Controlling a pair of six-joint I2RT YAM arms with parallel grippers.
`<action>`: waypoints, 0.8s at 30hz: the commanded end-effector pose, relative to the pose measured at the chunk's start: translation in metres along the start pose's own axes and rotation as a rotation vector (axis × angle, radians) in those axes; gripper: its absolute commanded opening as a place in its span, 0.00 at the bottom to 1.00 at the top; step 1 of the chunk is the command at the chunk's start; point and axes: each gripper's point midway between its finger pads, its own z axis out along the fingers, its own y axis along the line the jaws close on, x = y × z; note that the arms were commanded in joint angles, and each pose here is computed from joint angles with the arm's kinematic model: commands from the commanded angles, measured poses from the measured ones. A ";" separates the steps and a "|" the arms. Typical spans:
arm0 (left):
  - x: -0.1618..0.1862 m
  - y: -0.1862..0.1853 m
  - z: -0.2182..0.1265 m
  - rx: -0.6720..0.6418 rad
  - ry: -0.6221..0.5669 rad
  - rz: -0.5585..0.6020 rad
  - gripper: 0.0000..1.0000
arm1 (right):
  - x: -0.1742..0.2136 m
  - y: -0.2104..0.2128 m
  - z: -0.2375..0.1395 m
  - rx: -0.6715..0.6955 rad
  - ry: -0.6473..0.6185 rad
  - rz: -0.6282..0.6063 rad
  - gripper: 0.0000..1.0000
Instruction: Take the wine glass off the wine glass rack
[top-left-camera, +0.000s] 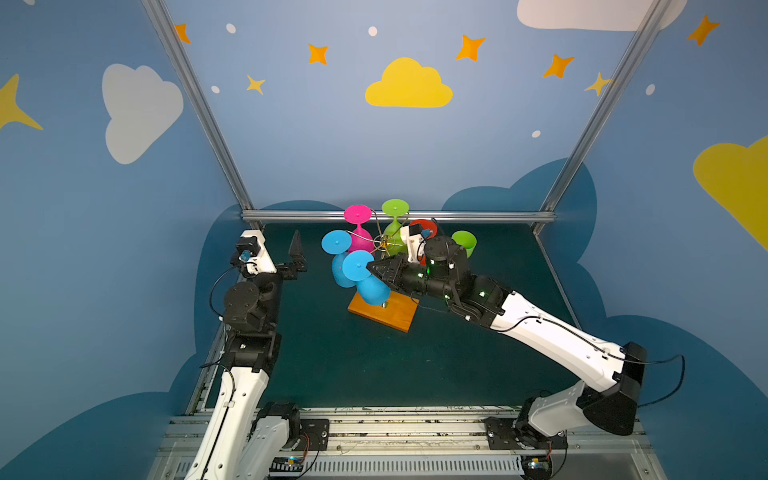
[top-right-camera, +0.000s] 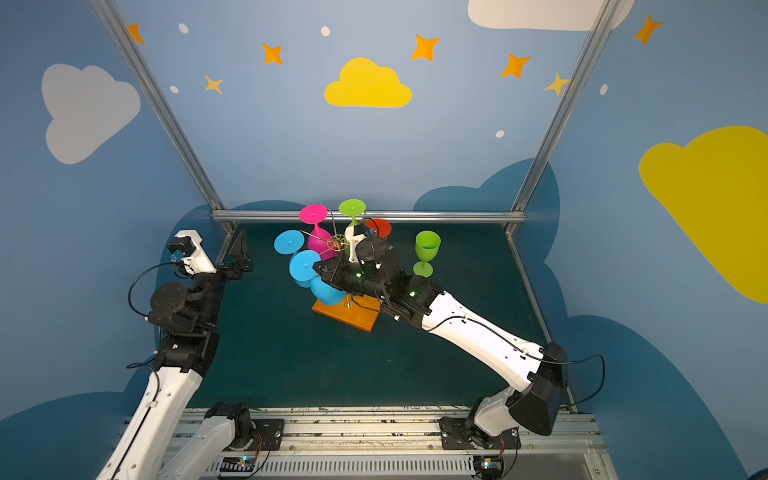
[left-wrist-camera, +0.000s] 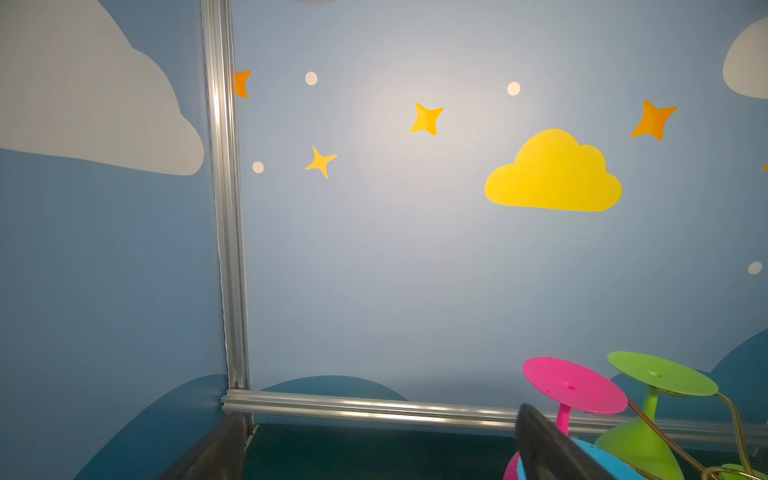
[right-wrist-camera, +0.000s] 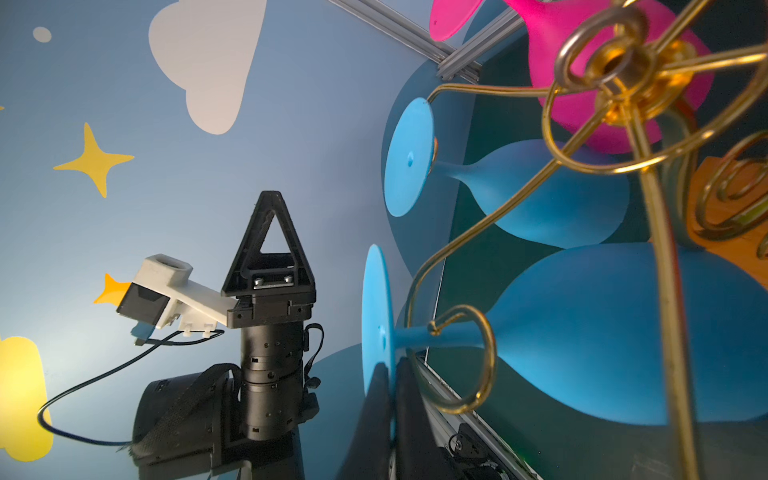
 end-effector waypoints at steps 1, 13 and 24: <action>-0.004 0.000 -0.001 -0.004 -0.020 0.009 0.99 | -0.020 0.025 -0.004 -0.069 -0.070 -0.040 0.00; -0.005 0.001 -0.002 -0.005 -0.023 0.009 0.99 | -0.035 0.018 -0.006 -0.057 -0.126 -0.017 0.00; -0.005 0.001 -0.002 -0.007 -0.022 0.009 0.99 | -0.038 0.009 -0.007 -0.049 -0.134 0.010 0.00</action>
